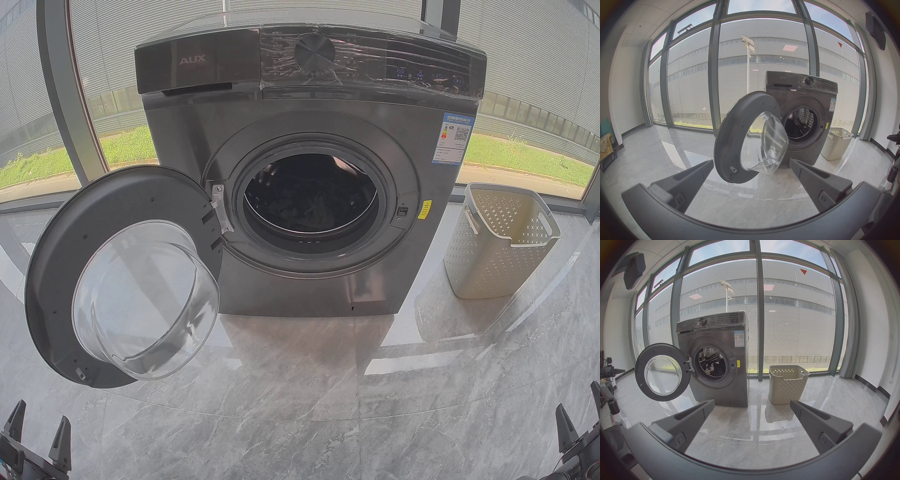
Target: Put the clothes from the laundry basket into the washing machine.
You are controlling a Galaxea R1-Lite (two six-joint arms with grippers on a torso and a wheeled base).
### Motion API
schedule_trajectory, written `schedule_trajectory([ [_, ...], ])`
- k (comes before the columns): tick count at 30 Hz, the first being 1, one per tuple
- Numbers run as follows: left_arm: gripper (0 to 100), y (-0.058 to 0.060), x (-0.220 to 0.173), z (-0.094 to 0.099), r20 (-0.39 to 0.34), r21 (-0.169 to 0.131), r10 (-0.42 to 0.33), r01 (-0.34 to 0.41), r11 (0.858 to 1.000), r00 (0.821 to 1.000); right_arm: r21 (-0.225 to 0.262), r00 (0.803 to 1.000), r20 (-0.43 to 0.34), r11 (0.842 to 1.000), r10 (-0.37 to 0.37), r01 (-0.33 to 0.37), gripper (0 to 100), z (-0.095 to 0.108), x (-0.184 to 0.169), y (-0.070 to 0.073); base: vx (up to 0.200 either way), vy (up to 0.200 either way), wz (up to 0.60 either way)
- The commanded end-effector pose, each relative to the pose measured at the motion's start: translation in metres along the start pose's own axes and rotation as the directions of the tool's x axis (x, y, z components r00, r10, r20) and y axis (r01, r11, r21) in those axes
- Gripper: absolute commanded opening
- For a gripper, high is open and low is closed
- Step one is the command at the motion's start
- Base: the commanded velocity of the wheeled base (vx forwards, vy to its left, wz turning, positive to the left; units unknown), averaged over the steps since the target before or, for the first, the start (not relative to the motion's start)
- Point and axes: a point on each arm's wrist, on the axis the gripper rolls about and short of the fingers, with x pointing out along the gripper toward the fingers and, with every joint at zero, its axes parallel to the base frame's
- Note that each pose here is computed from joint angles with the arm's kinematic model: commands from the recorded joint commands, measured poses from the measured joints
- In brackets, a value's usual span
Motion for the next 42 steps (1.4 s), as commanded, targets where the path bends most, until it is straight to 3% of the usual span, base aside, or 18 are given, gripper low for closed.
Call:
schedule_trajectory([
  [1, 100, 0.0004, -0.0047, -0.0015, 0.052, -0.01, 0.02, -0.019, 1.0, 0.998, 0.0, 1.0, -0.001, 1.0, -0.001, 0.001, 100, -0.0052, 0.0, 0.0, -0.2, 0.0, 0.0],
  [4, 100, 0.0013, -0.0047, -0.0017, 0.052, -0.013, 0.059, -0.059, 0.998, 0.997, 0.0, 1.0, -0.001, 1.0, -0.001, 0.001, 100, -0.0052, 0.0, 0.0, -0.2, 0.0, 0.0],
  [6, 100, 0.0031, -0.0046, -0.0019, 0.059, 0.033, 0.146, -0.148, 0.988, 0.987, 0.0, 1.0, -0.001, 1.0, -0.001, 0.001, 100, -0.0052, 0.0, 0.0, -0.2, 0.0, 0.0],
  [8, 100, 0.0037, -0.0046, -0.0021, 0.059, 0.067, 0.166, -0.17, 0.983, 0.984, 0.0, 1.0, -0.001, 1.0, -0.001, 0.001, 100, -0.0052, 0.0, 0.0, 0.0, 0.0, 0.0],
  [9, 100, 0.0033, -0.0049, -0.0016, 0.055, 0.068, 0.146, -0.15, 0.986, 0.988, 0.0, 1.0, -0.001, 1.0, -0.001, 0.001, 100, -0.0052, 0.0, 0.0, 0.0, 0.0, 0.0],
  [11, 100, 0.0001, -0.0042, -0.0026, 0.051, 0.043, 0.004, -0.006, 0.999, 0.999, 0.0, 1.0, -0.001, 1.0, -0.001, 0.001, 100, -0.0052, 0.0, 0.0, 0.0, 0.0, 0.0],
  [12, 100, -0.0019, -0.0034, -0.0067, 0.024, 0.034, -0.09, 0.089, 0.995, 0.996, 0.0, 1.0, -0.001, 1.0, -0.001, 0.001, 100, -0.0052, 0.0, 0.0, 0.0, 0.0, 0.0],
  [13, 100, -0.003, -0.0033, -0.0074, 0.016, 0.032, -0.138, 0.138, 0.99, 0.99, -0.001, 1.0, -0.001, 1.0, -0.001, 0.001, 100, -0.0052, 0.0, 0.0, 0.0, 0.0, 0.0],
  [16, 100, -0.0023, -0.0033, -0.0079, 0.014, 0.08, -0.109, 0.108, 0.991, 0.994, 0.0, 1.0, -0.001, 1.0, -0.001, 0.001, 100, -0.0052, 0.0, 0.0, 0.0, 0.0, 0.0],
  [21, 100, -0.002, -0.0033, -0.0079, 0.014, 0.058, -0.095, 0.094, 0.994, 0.995, 0.0, 1.0, -0.001, 1.0, -0.001, 0.001, 100, -0.0052, 0.0, 0.0, 0.0, 0.0, 0.0],
  [24, 100, -0.002, -0.0033, -0.0079, 0.014, 0.066, -0.095, 0.094, 0.993, 0.995, 0.0, 1.0, -0.001, 1.0, -0.001, 0.001, 100, -0.0052, 0.0, 0.0, 0.0, 0.0, 0.0],
  [42, 100, -0.002, -0.0033, -0.0079, 0.015, 0.048, -0.092, 0.092, 0.995, 0.996, 0.0, 1.0, -0.001, 1.0, -0.001, 0.001, 100, -0.0052, 0.0, 0.0, 0.0, 0.2, 0.0],
])
